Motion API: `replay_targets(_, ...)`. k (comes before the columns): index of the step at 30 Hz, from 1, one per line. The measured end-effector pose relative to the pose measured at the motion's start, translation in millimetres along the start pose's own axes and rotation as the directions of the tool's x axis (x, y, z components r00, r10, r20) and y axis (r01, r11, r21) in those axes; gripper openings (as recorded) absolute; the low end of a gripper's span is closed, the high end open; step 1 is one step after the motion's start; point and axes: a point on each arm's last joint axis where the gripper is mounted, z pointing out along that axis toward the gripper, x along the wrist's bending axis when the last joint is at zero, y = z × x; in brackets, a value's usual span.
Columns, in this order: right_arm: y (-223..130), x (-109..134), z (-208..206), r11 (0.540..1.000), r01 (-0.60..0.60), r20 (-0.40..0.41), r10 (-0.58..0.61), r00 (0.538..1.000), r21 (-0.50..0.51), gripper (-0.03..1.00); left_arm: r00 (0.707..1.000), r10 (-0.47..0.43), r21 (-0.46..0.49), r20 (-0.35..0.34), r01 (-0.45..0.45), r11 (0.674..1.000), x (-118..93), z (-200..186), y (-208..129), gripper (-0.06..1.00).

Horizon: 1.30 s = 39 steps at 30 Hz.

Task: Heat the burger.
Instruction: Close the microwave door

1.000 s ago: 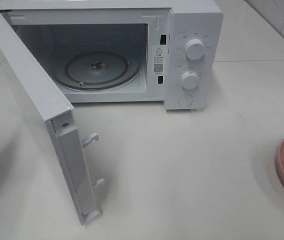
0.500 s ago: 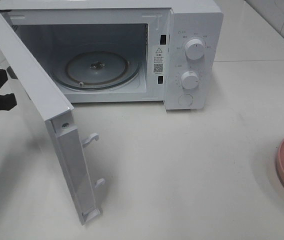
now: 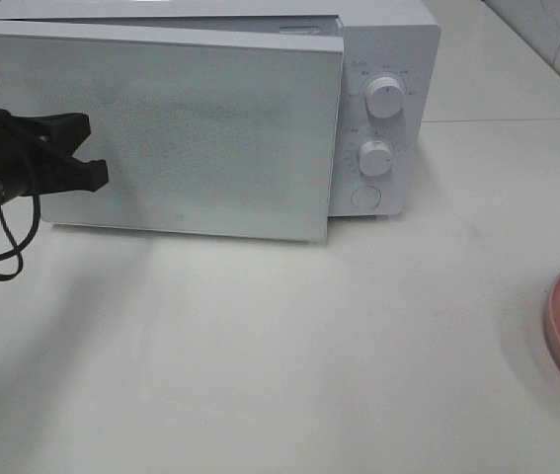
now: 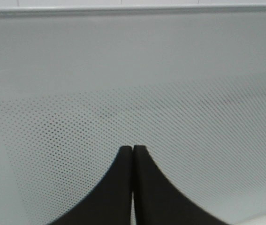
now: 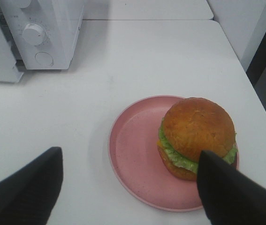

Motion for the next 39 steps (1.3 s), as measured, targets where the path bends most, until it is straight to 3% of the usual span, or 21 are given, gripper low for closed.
replay_targets(24,0.0,0.0,0.0,1.0,0.0,0.0,0.0,1.0,0.0,0.76,0.99,0.026,0.029,0.137,-0.03,0.999,-49.3,57.8,-4.7,0.0)
replay_targets(39,0.0,0.0,0.0,1.0,0.0,0.0,0.0,1.0,0.0,0.76,0.956,0.12,0.061,0.266,-0.141,0.988,-89.3,102.4,-2.0,0.0)
